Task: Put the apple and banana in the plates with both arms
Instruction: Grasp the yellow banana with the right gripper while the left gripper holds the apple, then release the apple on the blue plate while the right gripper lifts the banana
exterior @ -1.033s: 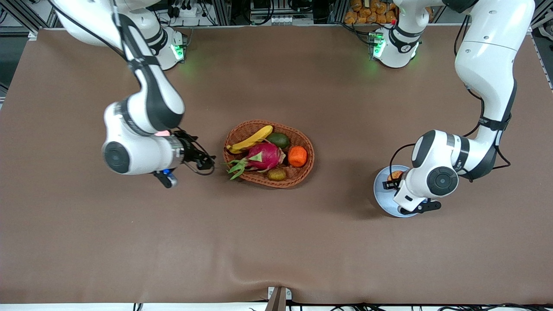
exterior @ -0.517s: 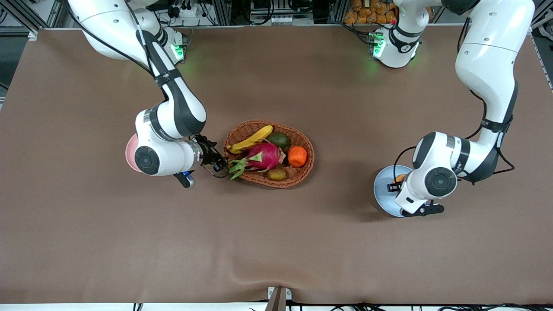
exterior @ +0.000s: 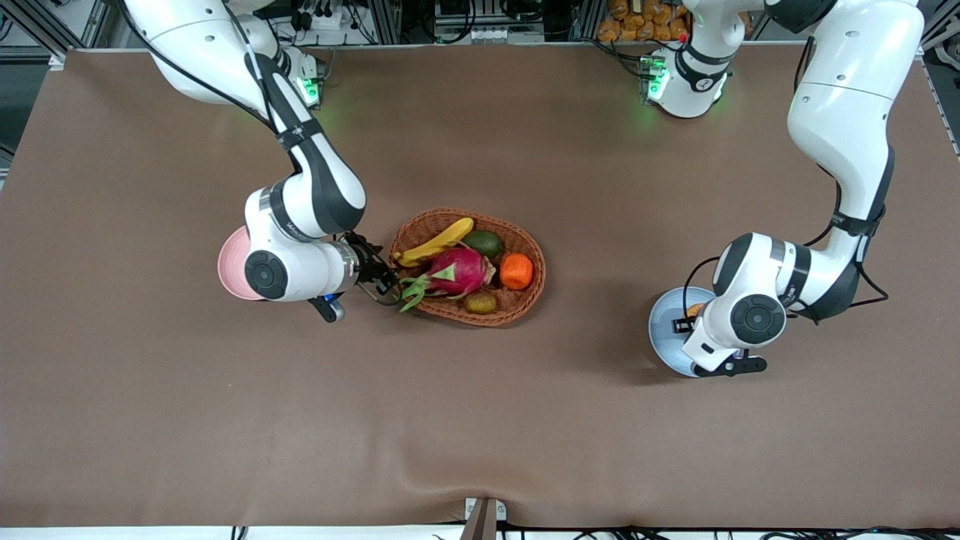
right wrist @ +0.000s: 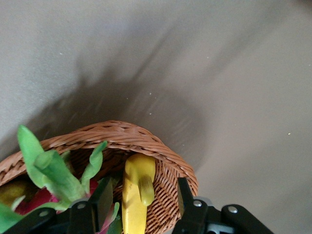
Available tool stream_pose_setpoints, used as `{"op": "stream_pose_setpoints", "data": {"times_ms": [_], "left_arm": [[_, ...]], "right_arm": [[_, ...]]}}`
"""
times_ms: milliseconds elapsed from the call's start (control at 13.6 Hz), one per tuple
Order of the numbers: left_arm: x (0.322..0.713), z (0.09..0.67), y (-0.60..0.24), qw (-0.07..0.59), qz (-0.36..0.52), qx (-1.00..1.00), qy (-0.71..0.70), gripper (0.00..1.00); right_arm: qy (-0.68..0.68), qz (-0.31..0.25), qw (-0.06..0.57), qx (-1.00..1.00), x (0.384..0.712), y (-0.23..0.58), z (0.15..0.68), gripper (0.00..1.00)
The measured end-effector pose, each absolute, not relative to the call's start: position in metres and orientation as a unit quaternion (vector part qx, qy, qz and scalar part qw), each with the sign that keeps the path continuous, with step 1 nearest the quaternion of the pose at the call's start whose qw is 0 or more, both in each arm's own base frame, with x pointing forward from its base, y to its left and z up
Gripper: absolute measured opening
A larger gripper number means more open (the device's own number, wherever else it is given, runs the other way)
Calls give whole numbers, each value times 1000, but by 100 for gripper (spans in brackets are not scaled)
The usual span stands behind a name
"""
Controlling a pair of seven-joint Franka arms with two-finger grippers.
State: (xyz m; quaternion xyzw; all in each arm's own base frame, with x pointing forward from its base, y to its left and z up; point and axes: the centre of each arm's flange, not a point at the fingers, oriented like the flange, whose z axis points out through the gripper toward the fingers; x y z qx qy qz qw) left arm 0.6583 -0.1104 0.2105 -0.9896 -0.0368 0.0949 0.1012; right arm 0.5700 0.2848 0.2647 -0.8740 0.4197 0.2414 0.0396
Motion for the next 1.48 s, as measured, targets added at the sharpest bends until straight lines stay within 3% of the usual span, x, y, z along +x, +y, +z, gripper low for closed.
{"op": "stream_pose_setpoints", "data": {"times_ms": [664, 812, 1033, 1255, 1328, 1476], "left_arm": [[663, 204, -110, 97, 94, -990, -35, 75], [665, 203, -110, 96, 92, -990, -36, 78], [671, 211, -110, 93, 83, -991, -38, 100], [681, 225, -109, 90, 67, -993, -43, 100], [684, 230, -108, 89, 62, -993, -44, 100], [690, 243, -108, 88, 49, -994, -47, 100]], "right_arm": [[421, 244, 32, -873, 556, 295, 251, 47], [422, 246, 36, -872, 555, 296, 251, 44], [422, 244, 38, -872, 555, 300, 251, 39], [421, 241, 40, -873, 554, 302, 251, 29], [422, 240, 41, -873, 555, 302, 251, 19], [425, 238, 42, -872, 556, 301, 251, 15]]}}
